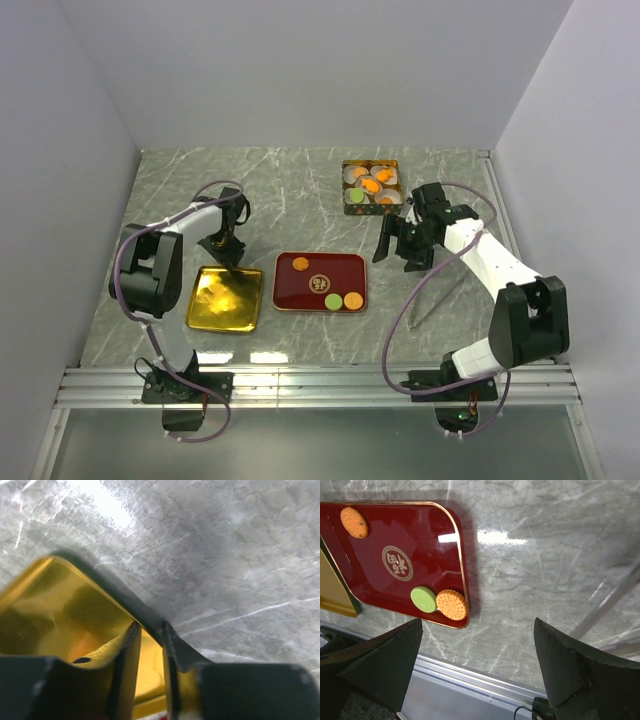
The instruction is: Pack the cookies
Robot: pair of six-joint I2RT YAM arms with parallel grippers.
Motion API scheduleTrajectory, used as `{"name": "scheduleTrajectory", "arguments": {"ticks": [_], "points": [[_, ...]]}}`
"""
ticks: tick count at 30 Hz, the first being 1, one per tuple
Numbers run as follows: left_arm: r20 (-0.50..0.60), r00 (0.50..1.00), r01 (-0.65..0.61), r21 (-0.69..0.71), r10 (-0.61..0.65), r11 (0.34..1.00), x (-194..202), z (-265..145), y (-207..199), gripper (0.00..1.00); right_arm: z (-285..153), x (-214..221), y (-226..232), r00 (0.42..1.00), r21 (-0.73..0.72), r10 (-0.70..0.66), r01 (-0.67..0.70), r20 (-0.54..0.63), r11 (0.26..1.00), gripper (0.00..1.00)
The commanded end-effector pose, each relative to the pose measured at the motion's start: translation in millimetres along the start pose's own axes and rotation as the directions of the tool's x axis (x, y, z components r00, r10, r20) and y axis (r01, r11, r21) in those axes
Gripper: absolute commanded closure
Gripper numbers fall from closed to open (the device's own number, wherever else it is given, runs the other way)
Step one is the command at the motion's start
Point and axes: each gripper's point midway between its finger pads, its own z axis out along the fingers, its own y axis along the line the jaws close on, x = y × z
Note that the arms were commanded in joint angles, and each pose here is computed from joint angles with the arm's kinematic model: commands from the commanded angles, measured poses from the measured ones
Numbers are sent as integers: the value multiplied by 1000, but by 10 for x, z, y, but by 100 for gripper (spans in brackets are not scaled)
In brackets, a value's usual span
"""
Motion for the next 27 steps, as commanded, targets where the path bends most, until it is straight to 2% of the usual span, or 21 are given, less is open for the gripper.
{"name": "scheduleTrajectory", "arguments": {"ticks": [1,9,14,22,25,27], "points": [[10,1000,-26,-33,26,999,5,136,82,73,-60,-169,188,998,-40,-47,49,46,998,2],[33,999,-27,-20,28,999,-165,78,36,99,-138,-197,231,997,-42,-55,58,60,997,2],[78,997,-19,81,13,997,-389,-200,-181,99,-237,-283,303,995,-53,-57,61,83,997,2],[168,985,-31,313,-24,949,-859,-961,-632,99,-460,-520,599,992,-128,-37,52,119,990,2],[200,979,-48,427,-43,903,-1029,-1340,-867,100,-520,-607,861,995,-239,-21,45,100,970,2],[219,974,-70,532,-57,844,-1133,-1680,-1059,100,-521,-629,1080,998,-344,-23,40,55,938,2]]}}
